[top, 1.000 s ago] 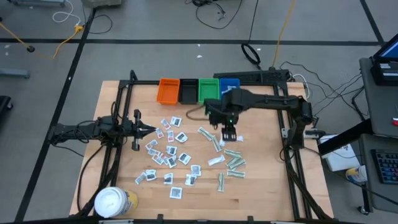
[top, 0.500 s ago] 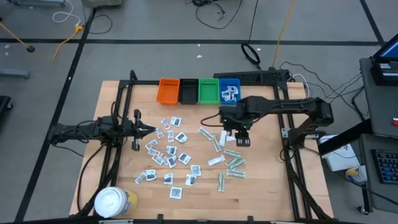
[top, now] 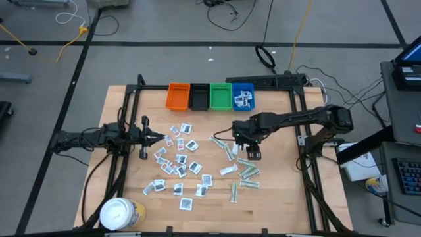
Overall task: Pick & Place First Aid Supplies
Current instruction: Put the green bandage into the green bin
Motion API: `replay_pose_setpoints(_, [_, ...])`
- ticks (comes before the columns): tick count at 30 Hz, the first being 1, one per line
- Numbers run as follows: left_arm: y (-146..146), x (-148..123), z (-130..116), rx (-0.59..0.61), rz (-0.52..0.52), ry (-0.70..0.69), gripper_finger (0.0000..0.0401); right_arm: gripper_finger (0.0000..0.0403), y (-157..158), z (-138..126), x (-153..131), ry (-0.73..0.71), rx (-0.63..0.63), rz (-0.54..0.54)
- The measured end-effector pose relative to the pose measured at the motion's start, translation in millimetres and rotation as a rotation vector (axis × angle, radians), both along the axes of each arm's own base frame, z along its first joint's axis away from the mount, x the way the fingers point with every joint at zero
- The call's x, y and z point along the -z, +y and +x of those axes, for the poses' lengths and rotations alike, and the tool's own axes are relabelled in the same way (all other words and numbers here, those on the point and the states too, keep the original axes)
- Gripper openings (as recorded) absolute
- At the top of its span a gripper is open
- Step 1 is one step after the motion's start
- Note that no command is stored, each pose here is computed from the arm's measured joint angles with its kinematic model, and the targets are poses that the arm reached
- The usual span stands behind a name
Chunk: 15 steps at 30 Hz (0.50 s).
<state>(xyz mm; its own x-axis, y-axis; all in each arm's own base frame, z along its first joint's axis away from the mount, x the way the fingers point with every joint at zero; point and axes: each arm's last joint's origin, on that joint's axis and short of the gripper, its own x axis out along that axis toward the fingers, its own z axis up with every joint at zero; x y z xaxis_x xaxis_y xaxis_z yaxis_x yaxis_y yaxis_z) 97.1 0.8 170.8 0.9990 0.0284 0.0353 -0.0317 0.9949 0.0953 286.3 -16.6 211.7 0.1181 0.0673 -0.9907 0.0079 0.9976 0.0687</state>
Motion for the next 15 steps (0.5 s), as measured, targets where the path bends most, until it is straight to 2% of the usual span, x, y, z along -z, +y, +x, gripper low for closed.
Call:
replay_pose_setpoints(8, [0.0, 0.0, 0.0, 0.000, 0.000, 0.000, 0.0037, 0.0187, -2.6, -15.2, 42.2, 0.007, -0.012, -0.005])
replay_pose_setpoints(15, [0.0, 0.0, 0.0, 0.000, 0.000, 0.000, 0.0037, 0.0187, -11.9, -28.5, 65.6, 0.020, 0.026, -0.044])
